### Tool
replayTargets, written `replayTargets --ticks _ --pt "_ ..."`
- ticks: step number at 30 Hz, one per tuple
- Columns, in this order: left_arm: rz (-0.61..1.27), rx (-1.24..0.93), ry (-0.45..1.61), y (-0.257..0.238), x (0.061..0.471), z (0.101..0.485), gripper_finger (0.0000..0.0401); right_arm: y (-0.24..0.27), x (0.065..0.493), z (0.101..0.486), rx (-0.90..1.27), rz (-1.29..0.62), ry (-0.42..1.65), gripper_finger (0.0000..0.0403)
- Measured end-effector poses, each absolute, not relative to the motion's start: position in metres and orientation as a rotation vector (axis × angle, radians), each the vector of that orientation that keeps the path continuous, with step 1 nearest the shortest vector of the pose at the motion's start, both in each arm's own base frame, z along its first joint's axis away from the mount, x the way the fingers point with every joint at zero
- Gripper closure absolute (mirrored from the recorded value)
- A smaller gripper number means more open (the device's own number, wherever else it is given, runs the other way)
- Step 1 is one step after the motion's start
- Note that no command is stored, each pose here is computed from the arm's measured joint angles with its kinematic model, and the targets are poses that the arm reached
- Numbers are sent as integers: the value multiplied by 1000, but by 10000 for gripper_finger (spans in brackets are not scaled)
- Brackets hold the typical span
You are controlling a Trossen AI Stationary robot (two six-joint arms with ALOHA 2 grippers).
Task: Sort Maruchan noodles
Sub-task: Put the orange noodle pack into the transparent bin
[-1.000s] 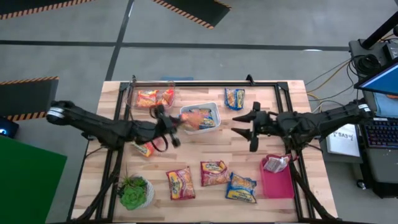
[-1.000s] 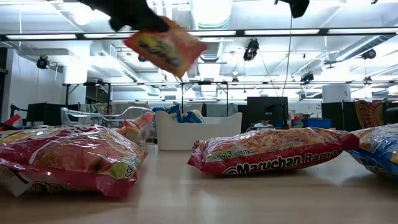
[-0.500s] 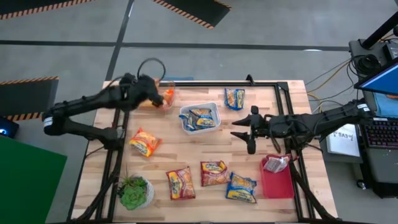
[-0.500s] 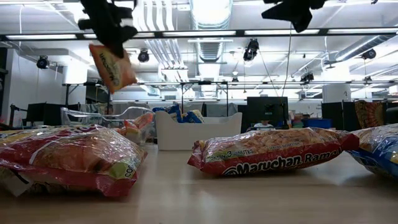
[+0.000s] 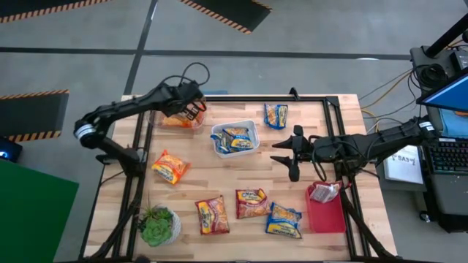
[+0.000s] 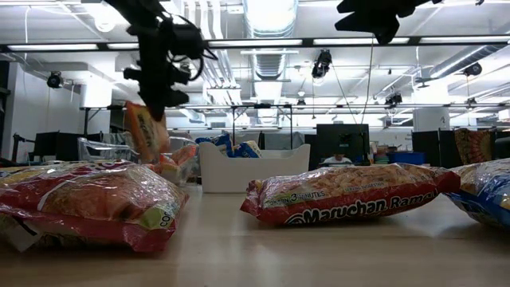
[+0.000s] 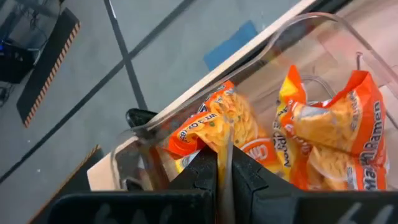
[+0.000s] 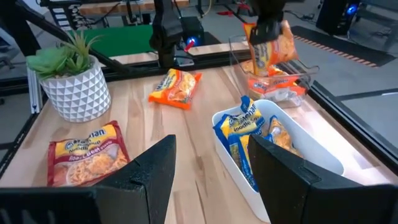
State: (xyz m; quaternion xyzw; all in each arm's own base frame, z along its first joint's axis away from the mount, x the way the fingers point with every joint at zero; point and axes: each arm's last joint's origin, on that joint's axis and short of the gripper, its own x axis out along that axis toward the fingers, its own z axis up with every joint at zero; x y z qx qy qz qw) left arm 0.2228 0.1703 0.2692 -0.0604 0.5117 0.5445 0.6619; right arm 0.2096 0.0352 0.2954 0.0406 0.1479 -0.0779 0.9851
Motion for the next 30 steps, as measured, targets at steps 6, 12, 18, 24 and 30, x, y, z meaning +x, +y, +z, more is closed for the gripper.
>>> replayTargets --ticks 6,12,18,24,30 --pt "1220 -134 1225 186 247 252 401 35 210 295 87 -157 297 213" --pt "1217 -139 1265 200 270 238 368 35 210 295 94 -158 297 213" --pt "1124 -214 1259 204 289 234 298 35 209 294 100 -159 299 213" --pt "1087 -205 1221 194 302 242 234 35 209 292 112 -162 309 213" --pt "1018 -156 1180 171 320 260 196 35 208 290 151 -171 326 213"
